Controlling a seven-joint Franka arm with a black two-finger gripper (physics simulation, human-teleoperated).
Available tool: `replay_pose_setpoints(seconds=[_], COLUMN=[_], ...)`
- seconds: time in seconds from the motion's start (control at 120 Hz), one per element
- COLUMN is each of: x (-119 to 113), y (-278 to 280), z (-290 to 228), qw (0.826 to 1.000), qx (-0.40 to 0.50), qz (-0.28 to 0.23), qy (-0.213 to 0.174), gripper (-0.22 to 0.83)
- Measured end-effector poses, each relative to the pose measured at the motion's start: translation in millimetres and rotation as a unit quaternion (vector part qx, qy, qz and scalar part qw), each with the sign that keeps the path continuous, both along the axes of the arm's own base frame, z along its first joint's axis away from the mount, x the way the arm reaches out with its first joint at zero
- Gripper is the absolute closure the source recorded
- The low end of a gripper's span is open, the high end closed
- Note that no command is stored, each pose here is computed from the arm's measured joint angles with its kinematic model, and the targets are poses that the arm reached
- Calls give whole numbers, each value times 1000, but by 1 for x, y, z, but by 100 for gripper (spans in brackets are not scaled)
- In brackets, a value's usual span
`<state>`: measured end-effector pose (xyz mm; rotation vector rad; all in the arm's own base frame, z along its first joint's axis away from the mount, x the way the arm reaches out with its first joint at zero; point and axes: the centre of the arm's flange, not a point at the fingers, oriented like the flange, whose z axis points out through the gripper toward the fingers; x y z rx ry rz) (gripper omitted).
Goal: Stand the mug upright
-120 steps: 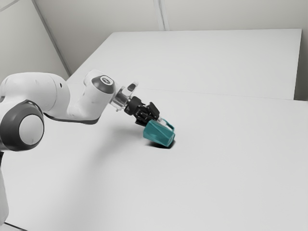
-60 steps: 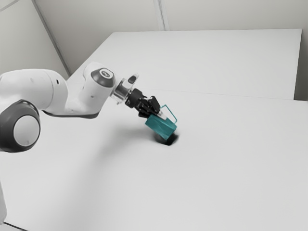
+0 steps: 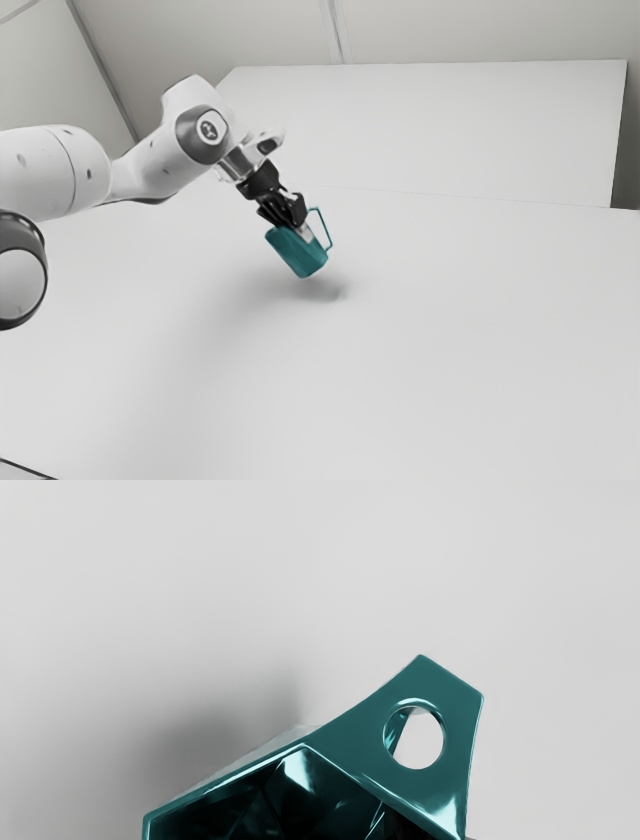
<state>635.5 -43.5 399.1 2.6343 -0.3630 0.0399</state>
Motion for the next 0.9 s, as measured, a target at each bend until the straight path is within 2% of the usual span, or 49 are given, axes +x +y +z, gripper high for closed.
replay_pose_setpoints(seconds=[0.125,0.333,0.692,0.9], x=[-2,-2,5,8], y=[2,5,13,14], z=[-3,-9,-19,-40], qw=[998,993,986,984], qx=[63,117,167,178], qz=[-18,-20,-7,-3], qy=[4,7,-1,9], gripper=[79,79,79,79])
